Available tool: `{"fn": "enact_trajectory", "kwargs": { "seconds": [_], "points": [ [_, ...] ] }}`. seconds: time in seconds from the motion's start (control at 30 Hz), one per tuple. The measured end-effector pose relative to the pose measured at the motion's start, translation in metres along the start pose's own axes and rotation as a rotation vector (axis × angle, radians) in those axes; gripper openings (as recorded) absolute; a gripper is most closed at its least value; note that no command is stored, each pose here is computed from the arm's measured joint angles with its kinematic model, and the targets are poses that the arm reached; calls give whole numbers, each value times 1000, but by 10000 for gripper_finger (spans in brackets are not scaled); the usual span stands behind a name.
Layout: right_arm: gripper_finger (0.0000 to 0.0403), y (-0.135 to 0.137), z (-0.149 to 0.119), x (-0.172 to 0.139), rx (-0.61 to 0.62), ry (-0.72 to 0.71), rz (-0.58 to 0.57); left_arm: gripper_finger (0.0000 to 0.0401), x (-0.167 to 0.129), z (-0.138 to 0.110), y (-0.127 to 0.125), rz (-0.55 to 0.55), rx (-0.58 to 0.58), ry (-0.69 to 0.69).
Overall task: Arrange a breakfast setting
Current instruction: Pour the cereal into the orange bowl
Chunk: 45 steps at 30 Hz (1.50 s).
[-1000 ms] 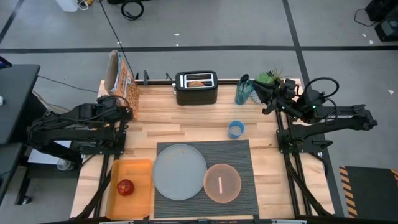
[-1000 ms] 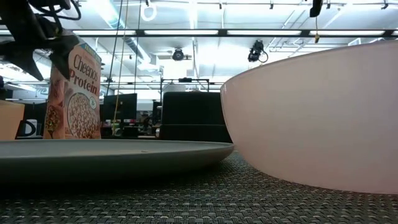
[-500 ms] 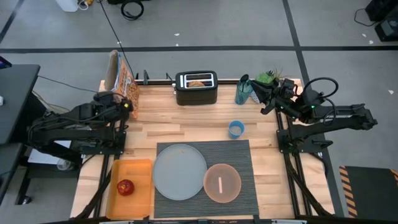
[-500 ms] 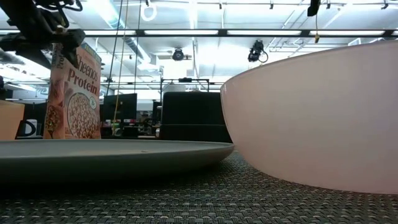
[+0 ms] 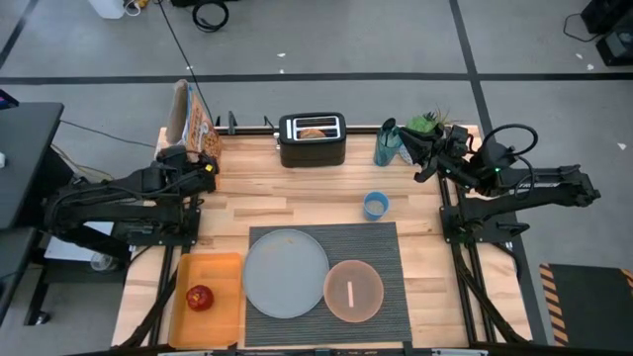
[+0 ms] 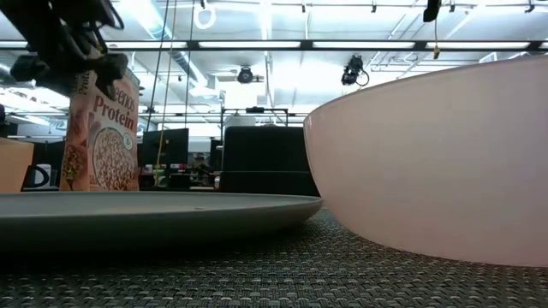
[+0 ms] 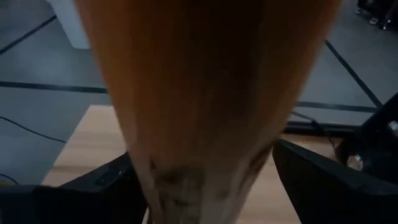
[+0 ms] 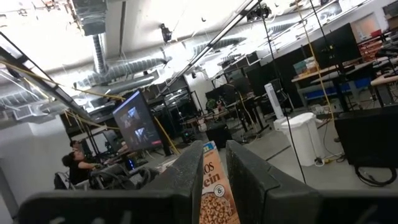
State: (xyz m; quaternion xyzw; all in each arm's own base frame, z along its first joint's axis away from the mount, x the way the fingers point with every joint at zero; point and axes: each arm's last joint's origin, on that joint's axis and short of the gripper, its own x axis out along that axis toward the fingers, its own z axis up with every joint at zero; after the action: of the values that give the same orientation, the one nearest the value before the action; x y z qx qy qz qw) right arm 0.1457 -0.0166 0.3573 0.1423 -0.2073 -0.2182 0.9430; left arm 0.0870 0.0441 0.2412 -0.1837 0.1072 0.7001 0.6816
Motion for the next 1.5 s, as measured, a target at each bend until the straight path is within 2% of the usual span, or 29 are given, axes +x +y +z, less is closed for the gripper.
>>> {"fn": "enact_trajectory", "kwargs": {
  "seconds": [0.2, 0.47, 0.6, 0.87, 1.0, 1.23, 1.5],
  "points": [
    [77, 0, 0, 0, 0, 2, 9, 305, 13, -28, -1, -14, -1, 29],
    [77, 0, 0, 0, 0, 2, 8, 295, 23, -50, 2, -4, 12, 19],
    [77, 0, 0, 0, 1, 2, 8, 295, 25, -55, 4, 8, 28, 14],
    [77, -1, 0, 1, -3, -4, -11, 294, 25, -53, 5, 45, 31, -89],
    [77, -3, 1, 1, -7, -8, -20, 294, 25, -54, 6, 47, 41, -87],
    [77, -5, 1, 3, -15, -9, -7, 294, 32, -72, 12, 41, 27, -16],
    [77, -7, 2, 3, 8, -10, -2, 294, 34, -77, 14, 52, 65, -26]
  ]
}}
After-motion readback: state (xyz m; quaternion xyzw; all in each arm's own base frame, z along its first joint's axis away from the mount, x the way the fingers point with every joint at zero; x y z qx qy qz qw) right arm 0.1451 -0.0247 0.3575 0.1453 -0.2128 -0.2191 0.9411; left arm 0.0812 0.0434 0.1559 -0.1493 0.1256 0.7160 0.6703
